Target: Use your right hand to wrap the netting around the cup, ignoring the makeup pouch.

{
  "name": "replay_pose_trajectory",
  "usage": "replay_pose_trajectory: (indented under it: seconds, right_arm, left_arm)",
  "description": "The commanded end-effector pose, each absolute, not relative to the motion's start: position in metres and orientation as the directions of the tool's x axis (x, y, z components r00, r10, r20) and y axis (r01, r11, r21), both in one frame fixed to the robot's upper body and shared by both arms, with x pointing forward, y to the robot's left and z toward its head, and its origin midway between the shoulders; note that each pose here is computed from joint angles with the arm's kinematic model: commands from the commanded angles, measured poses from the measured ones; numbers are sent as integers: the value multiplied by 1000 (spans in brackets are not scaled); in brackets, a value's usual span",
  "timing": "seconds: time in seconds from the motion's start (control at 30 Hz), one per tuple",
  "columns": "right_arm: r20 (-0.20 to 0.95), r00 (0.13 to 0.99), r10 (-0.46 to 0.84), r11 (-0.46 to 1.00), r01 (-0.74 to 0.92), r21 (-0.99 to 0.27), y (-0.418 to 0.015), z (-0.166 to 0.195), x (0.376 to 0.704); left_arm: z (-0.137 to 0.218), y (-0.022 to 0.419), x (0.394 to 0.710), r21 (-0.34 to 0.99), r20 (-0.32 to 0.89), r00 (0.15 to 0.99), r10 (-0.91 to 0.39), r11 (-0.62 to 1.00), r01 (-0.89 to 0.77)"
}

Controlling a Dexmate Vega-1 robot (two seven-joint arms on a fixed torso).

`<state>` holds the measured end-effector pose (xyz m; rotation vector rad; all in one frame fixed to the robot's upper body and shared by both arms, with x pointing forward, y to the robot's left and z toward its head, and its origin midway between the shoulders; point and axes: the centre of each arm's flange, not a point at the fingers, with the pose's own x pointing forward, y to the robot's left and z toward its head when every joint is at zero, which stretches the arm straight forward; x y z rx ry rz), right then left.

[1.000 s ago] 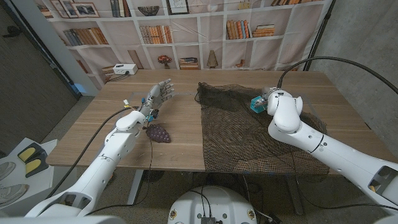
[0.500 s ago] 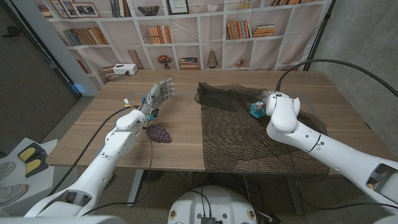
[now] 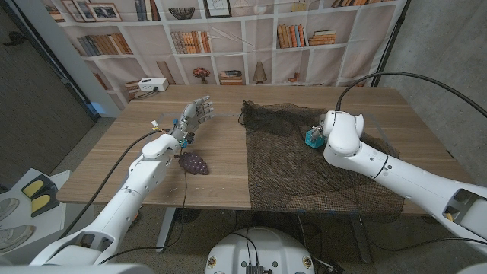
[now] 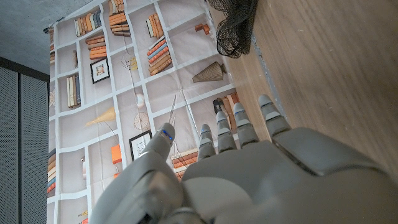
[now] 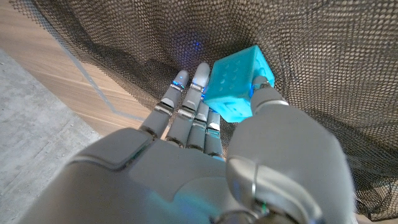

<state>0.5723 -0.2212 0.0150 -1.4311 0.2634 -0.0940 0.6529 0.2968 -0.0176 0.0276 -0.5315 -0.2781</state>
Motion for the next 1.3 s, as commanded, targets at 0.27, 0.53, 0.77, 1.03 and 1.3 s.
replay_pose_trajectory:
  seconds: [0.27,0.53,0.77,1.03,1.3]
  right_arm:
    - [-148,967,-208,160,-116,-980,-229,19,571]
    - [-46,995,-91,250,-22,-968,-238,25,561]
    - [149,988,36,343,128,-931,-231,32,553]
    - [269,956,117,338,216,-916,-210,44,561]
    - [319,931,176,290,261,-921,-184,59,569]
  left_arm:
    - [-15,296,655,98,500,823,-269,962,255]
    - [-16,296,654,94,500,824,-265,963,253]
    - [-17,296,653,92,502,823,-265,963,254]
    - [-20,297,650,86,509,821,-258,965,249]
    - [-24,304,644,75,513,823,-244,968,240]
